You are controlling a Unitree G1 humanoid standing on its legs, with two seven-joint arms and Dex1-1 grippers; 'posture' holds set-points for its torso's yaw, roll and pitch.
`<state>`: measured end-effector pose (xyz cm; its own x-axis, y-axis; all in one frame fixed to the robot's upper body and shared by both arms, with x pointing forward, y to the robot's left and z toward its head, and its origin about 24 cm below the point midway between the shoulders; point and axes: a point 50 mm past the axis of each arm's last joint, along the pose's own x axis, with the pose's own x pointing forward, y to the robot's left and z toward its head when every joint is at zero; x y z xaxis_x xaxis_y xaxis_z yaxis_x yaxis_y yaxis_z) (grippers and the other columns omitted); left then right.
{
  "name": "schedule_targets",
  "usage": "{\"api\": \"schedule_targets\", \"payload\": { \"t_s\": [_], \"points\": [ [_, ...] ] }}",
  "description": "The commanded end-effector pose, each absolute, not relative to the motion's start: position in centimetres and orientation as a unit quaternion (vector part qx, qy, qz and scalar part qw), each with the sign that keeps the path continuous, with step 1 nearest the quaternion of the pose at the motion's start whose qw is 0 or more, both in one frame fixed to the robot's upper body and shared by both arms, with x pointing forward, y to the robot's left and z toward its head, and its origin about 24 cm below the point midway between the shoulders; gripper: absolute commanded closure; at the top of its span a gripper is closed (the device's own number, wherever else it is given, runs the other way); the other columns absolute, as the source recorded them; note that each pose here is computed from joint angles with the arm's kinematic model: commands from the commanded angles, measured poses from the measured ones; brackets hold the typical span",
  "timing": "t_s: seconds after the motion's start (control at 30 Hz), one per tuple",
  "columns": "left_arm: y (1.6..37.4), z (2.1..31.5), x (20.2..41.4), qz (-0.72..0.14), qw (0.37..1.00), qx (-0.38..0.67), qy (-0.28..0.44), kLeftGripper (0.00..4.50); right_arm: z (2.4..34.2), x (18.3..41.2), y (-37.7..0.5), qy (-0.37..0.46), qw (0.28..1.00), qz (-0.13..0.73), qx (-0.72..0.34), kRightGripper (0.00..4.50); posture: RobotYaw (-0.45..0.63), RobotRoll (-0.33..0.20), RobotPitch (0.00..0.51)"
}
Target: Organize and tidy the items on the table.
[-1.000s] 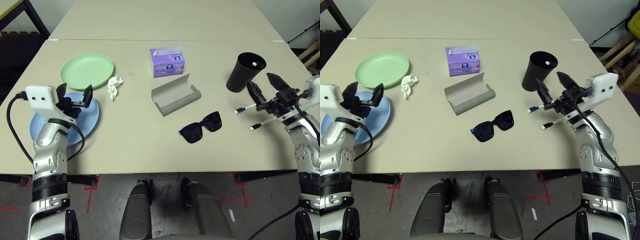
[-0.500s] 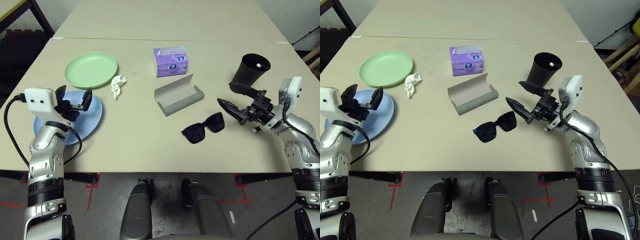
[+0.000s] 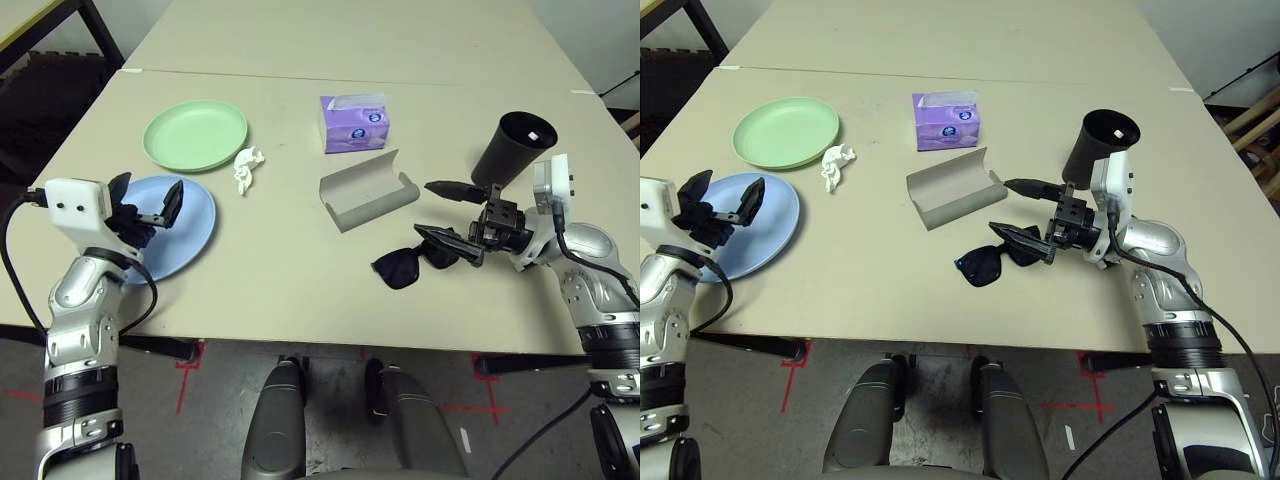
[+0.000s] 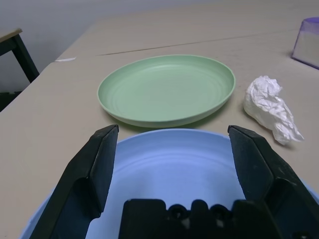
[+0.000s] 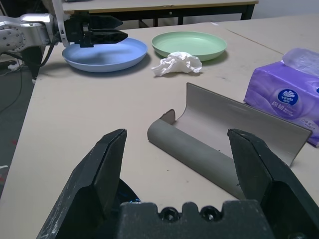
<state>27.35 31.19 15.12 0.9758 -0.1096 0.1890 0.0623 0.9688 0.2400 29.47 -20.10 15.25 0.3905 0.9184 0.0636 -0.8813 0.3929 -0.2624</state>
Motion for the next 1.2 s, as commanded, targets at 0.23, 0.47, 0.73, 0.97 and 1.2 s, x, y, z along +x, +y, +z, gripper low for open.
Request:
{"api": "schedule_targets", "payload": {
  "t_s": [0.23, 0.47, 0.73, 0.97, 1.2],
  "points": [
    [35.6, 17.8, 27.8, -0.013, 0.992, 0.118, -0.028, 0.00, 15.2, 29.9, -20.0, -0.103, 0.828, 0.541, -0.103, 0.02, 0.24, 0.000, 0.191],
    [37.3, 17.4, 27.4, 0.022, 0.997, 0.049, 0.061, 0.00, 15.3, 30.0, -19.8, -0.108, 0.828, 0.541, -0.105, 0.02, 0.24, 0.000, 0.189],
    [39.2, 16.7, 26.8, 0.074, 0.992, 0.018, 0.098, 0.00, 15.3, 29.9, -19.5, -0.111, 0.826, 0.542, -0.104, 0.02, 0.23, 0.000, 0.190],
    [40.5, 16.3, 26.2, 0.089, 0.987, -0.008, 0.133, 0.00, 15.4, 29.9, -19.3, -0.113, 0.825, 0.544, -0.104, 0.02, 0.23, 0.000, 0.191],
    [40.8, 16.3, 25.8, 0.090, 0.985, -0.017, 0.144, 0.00, 15.4, 29.8, -19.3, -0.114, 0.825, 0.544, -0.105, 0.02, 0.22, 0.000, 0.193]
  ]
}}
